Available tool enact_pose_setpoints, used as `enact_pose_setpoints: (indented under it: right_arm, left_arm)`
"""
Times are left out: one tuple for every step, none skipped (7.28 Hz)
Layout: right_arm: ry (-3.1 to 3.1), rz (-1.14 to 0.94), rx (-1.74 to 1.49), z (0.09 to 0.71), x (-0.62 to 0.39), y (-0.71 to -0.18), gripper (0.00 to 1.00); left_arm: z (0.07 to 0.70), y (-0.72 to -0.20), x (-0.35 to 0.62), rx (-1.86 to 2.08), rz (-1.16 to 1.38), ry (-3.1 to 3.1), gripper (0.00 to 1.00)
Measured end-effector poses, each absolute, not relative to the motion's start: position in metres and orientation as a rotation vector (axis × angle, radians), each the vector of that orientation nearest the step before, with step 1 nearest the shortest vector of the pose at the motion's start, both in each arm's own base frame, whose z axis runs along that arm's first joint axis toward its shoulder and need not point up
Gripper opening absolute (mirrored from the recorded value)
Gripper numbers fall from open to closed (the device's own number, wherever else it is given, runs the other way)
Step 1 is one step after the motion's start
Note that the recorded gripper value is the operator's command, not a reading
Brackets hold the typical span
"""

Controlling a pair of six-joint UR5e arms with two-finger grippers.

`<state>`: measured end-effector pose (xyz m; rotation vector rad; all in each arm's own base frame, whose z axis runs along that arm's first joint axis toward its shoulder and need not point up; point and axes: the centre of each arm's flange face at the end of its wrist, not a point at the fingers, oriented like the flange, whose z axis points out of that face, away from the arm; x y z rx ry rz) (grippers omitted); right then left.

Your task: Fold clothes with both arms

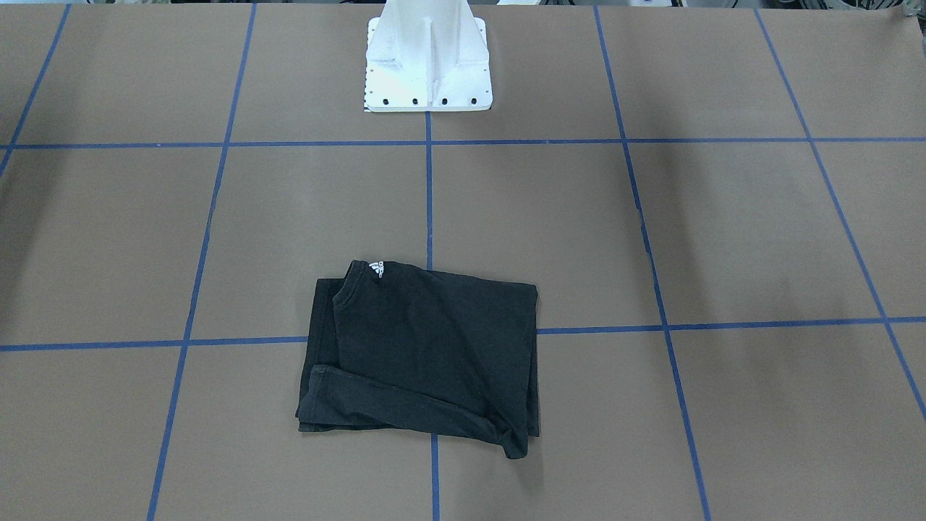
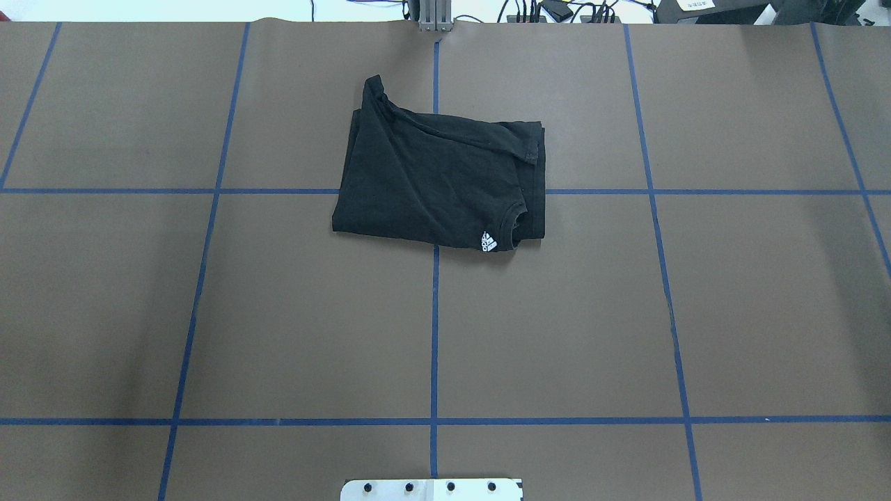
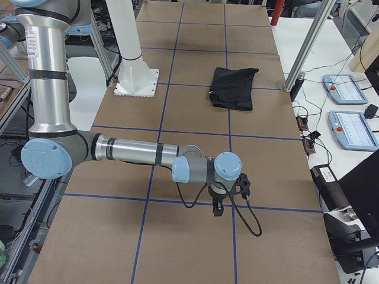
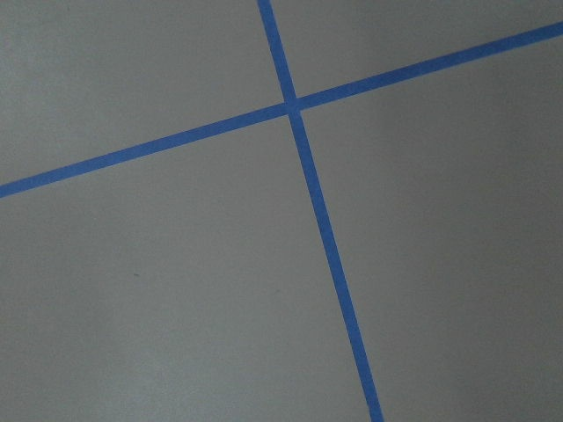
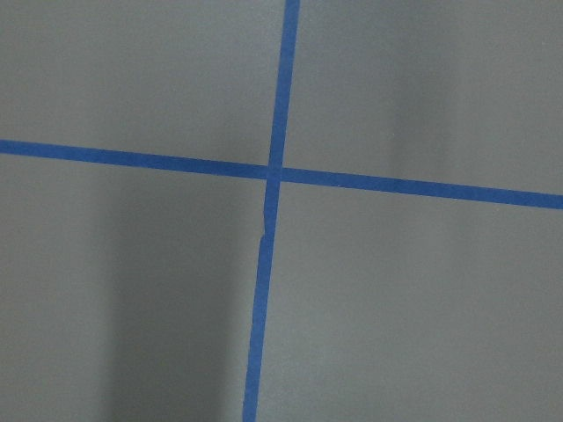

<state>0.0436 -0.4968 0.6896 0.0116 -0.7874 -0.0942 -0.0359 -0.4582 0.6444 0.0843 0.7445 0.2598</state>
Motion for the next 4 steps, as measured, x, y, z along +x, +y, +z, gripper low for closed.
enact_pose_setpoints:
  right_arm:
    - [-0.79,-0.097,0.018,0.685,0.044,-0.492,1.0]
    - [-0.788,-0.103,0.032,0.669,0.044,-0.489,1.0]
    - [-0.783,-0.105,0.039,0.644,0.044,-0.484,1.0]
    - [-0.779,-0.101,0.03,0.616,0.045,-0.479,1.0]
  left_arm:
    - [0.642,-0.459,-0.036,0.087,0.259,0.745,1.0]
    - [0.64,-0.46,-0.036,0.092,0.26,0.744,1.0]
    - [0.637,-0.46,-0.036,0.097,0.26,0.743,1.0]
    - [0.635,-0.461,-0.036,0.101,0.26,0.742,1.0]
